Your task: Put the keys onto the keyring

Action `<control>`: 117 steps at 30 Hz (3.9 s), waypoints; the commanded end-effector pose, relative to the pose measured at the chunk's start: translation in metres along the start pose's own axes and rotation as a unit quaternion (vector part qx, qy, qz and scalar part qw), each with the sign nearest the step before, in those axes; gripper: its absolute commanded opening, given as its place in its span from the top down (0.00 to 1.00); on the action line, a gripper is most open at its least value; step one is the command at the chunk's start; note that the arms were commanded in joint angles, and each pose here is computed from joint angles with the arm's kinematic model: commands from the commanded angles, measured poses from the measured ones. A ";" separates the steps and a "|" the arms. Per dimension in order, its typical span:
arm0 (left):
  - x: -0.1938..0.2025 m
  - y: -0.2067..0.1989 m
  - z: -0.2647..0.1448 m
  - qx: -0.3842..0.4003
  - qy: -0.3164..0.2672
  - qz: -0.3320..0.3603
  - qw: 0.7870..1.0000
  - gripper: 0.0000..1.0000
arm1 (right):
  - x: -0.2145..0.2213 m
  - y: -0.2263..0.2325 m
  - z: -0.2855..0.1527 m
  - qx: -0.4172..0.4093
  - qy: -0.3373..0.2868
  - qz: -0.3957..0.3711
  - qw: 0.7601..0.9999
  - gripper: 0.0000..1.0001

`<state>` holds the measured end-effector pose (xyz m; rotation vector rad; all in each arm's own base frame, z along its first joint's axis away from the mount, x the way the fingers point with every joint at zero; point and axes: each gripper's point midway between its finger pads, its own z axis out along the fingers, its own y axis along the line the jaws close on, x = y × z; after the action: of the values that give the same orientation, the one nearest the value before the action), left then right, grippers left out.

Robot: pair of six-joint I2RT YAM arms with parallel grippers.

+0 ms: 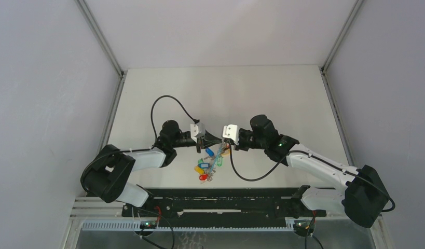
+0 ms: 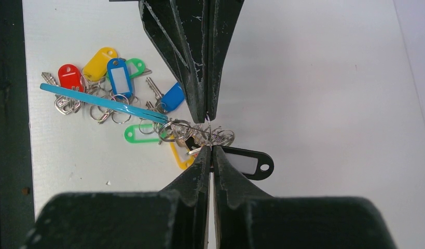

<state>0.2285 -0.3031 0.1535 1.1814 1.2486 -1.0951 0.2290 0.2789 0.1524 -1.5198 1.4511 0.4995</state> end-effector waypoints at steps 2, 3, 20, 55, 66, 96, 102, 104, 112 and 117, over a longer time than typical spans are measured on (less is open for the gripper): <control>-0.013 0.004 0.003 0.006 -0.016 0.026 1.000 1.00 | -0.034 -0.017 -0.003 0.017 -0.045 -0.013 0.999 1.00; -0.013 0.004 0.003 0.006 -0.016 0.026 1.000 1.00 | -0.034 -0.017 -0.003 0.017 -0.045 -0.013 0.999 1.00; -0.014 0.002 0.003 0.013 -0.017 0.027 0.999 1.00 | -0.036 -0.015 0.001 0.005 -0.047 -0.007 0.999 1.00; -0.024 -0.003 0.004 0.021 -0.054 0.029 0.998 1.00 | -0.038 -0.007 0.004 -0.100 -0.084 0.007 0.991 1.00; -0.028 -0.002 0.003 0.011 -0.062 0.033 0.997 1.00 | -0.034 0.002 0.006 -0.142 -0.077 0.014 0.987 1.00; -0.039 0.011 -0.009 -0.050 -0.110 0.000 0.993 1.00 | -0.034 -0.009 -0.015 -0.044 -0.094 0.004 0.995 1.00; -0.038 0.009 -0.007 -0.035 -0.109 0.005 0.993 1.00 | -0.037 -0.008 -0.017 -0.077 -0.132 0.009 0.988 1.00; -0.037 0.009 -0.006 -0.035 -0.109 0.005 0.993 1.00 | -0.037 -0.008 -0.016 -0.087 -0.140 0.012 0.986 1.00; -0.038 0.012 -0.005 -0.037 -0.110 0.001 0.993 1.00 | -0.032 -0.013 -0.008 -0.086 -0.143 0.014 0.986 1.00; -0.037 0.011 -0.004 -0.034 -0.110 -0.001 0.993 1.00 | -0.028 -0.016 -0.004 -0.087 -0.142 0.020 0.986 1.00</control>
<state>0.2369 -0.2964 0.1709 0.9538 1.2182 -1.1654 0.2328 0.2840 0.1731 -1.5006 1.2960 0.8312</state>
